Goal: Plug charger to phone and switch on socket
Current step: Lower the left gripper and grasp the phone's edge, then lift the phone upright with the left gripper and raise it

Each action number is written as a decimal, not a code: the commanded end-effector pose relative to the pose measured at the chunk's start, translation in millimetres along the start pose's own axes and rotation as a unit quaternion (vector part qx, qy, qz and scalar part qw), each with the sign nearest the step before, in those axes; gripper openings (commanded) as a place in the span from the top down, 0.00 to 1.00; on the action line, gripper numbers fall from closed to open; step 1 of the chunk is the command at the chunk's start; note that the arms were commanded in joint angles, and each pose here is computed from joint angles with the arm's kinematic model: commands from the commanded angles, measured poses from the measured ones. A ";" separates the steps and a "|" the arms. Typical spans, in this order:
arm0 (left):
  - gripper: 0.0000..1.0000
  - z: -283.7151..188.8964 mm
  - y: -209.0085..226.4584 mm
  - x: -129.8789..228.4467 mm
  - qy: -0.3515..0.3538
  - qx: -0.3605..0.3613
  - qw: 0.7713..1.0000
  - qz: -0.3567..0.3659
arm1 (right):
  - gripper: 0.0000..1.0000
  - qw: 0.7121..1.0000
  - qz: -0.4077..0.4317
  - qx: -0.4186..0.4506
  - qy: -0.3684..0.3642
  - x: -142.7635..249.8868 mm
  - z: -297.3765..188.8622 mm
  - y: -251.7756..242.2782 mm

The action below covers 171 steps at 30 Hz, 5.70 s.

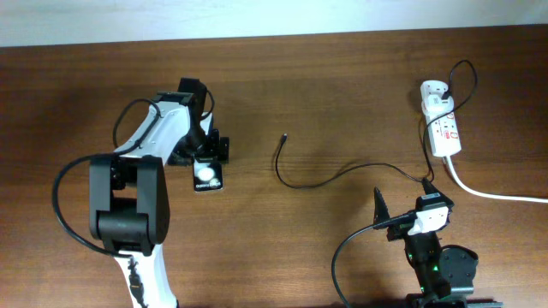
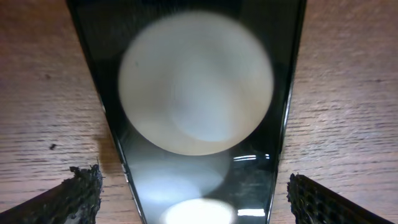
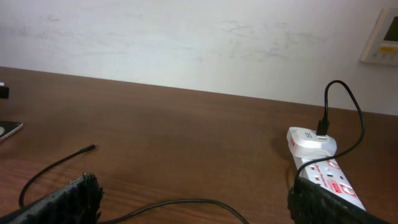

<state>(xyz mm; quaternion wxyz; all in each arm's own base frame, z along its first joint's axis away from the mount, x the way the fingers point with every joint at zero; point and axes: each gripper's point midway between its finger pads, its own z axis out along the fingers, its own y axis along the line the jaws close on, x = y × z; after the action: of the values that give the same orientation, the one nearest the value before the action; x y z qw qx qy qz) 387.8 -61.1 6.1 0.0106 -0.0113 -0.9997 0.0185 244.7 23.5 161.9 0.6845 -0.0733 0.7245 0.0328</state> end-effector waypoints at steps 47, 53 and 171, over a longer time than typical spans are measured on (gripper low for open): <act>0.28 43.8 -20.3 24.7 0.012 -0.023 1.000 0.004 | 0.01 1.000 -0.001 -0.002 0.002 2.7 0.1 1.3; 0.29 43.7 -20.4 25.1 0.012 -0.023 1.000 0.004 | 0.01 1.000 -0.001 -0.002 0.002 2.7 0.1 1.3; 1.00 -191.6 -175.1 -11.3 0.247 0.606 0.725 -0.215 | 0.01 1.000 -0.001 -0.002 0.002 2.7 0.1 1.3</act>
<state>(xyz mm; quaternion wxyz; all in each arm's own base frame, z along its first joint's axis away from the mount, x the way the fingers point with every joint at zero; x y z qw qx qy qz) 394.8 -229.6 189.4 0.2331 0.1850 -0.7391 0.6043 244.7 23.5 161.9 0.6845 -0.0733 0.7245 0.0328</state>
